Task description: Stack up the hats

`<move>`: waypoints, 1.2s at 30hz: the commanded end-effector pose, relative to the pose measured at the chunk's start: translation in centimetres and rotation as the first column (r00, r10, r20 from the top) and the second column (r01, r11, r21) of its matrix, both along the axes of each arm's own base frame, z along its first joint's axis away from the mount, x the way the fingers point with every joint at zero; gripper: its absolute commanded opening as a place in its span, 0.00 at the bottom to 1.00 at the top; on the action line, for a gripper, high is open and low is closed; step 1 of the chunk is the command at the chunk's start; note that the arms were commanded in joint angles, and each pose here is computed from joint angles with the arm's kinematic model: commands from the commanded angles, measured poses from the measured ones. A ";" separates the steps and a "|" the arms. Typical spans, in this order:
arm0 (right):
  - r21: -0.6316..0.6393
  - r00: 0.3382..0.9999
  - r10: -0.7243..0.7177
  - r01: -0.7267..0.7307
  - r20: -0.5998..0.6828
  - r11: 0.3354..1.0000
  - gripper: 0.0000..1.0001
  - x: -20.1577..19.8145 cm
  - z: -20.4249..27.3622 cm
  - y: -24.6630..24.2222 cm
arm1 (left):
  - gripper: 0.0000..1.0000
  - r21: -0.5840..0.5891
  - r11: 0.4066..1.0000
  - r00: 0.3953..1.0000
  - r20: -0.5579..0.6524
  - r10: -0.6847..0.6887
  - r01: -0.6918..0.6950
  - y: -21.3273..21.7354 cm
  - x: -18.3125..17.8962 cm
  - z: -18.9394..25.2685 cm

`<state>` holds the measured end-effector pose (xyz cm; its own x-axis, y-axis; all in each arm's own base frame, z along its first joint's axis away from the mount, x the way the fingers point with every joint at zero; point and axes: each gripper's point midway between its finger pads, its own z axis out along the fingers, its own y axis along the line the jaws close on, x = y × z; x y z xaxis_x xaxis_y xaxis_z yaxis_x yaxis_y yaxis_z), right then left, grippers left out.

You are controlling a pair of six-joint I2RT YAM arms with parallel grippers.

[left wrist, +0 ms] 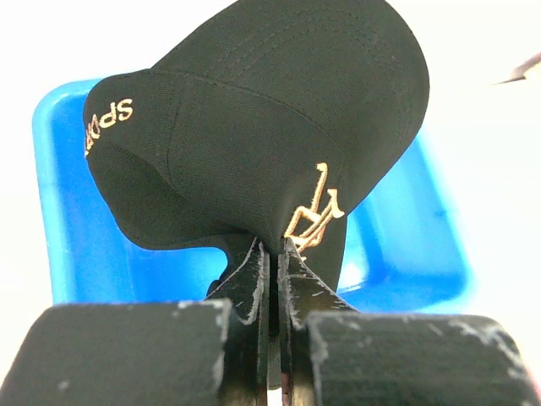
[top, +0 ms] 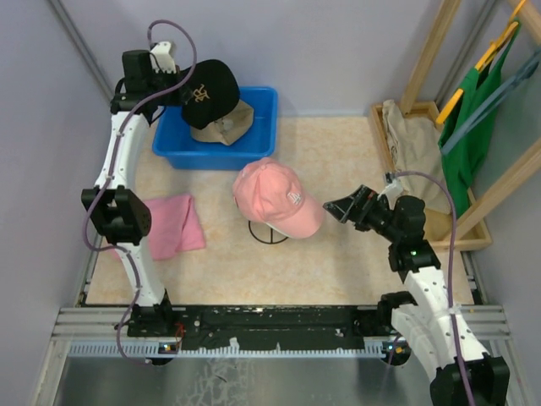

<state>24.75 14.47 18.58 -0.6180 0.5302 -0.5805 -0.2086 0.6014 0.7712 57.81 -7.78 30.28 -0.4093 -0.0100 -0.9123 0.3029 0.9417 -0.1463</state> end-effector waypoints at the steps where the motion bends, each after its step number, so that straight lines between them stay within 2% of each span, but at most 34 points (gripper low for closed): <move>1: -0.036 0.975 0.071 -0.064 0.209 0.997 0.98 0.1 6.1 0.5 | 0.00 -0.027 0.992 0.991 0.061 -0.123 0.125 -1.8 -3.5 4.9; 6: -0.070 0.917 0.185 -0.171 0.354 0.983 0.96 -0.5 9.9 2.3 | 0.00 -0.073 0.964 0.964 0.103 -0.246 0.254 -3.8 -7.9 8.7; 11: -0.138 0.854 0.303 -0.270 0.423 0.953 0.93 -0.5 13.0 5.3 | 0.00 -0.113 0.906 0.912 0.104 -0.397 0.407 -6.0 -12.2 10.4; 18: -0.169 0.798 0.338 -0.293 0.499 0.941 0.83 1.6 18.1 7.1 | 0.00 -0.136 0.833 0.843 0.122 -0.524 0.537 -7.7 -17.6 12.0; 27: -0.224 0.727 0.383 -0.311 0.569 0.924 0.77 3.5 21.9 10.2 | 0.00 -0.168 0.754 0.773 0.125 -0.622 0.635 -10.7 -24.5 13.1; 33: -0.250 0.688 0.438 -0.361 0.578 0.898 0.77 4.4 23.5 12.7 | 0.00 -0.150 0.743 0.757 0.068 -0.650 0.652 -12.7 -26.5 11.8; 36: -0.253 0.677 0.444 -0.367 0.587 0.895 0.77 4.5 24.3 13.1 | 0.00 -0.127 0.762 0.771 0.041 -0.636 0.635 -12.7 -26.4 11.1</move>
<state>29.66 27.21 38.93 -0.3471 0.2083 -0.9144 -0.8039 0.4360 0.4045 31.76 -20.78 42.10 -0.3659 0.1056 -0.9247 0.8360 0.4739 -0.2767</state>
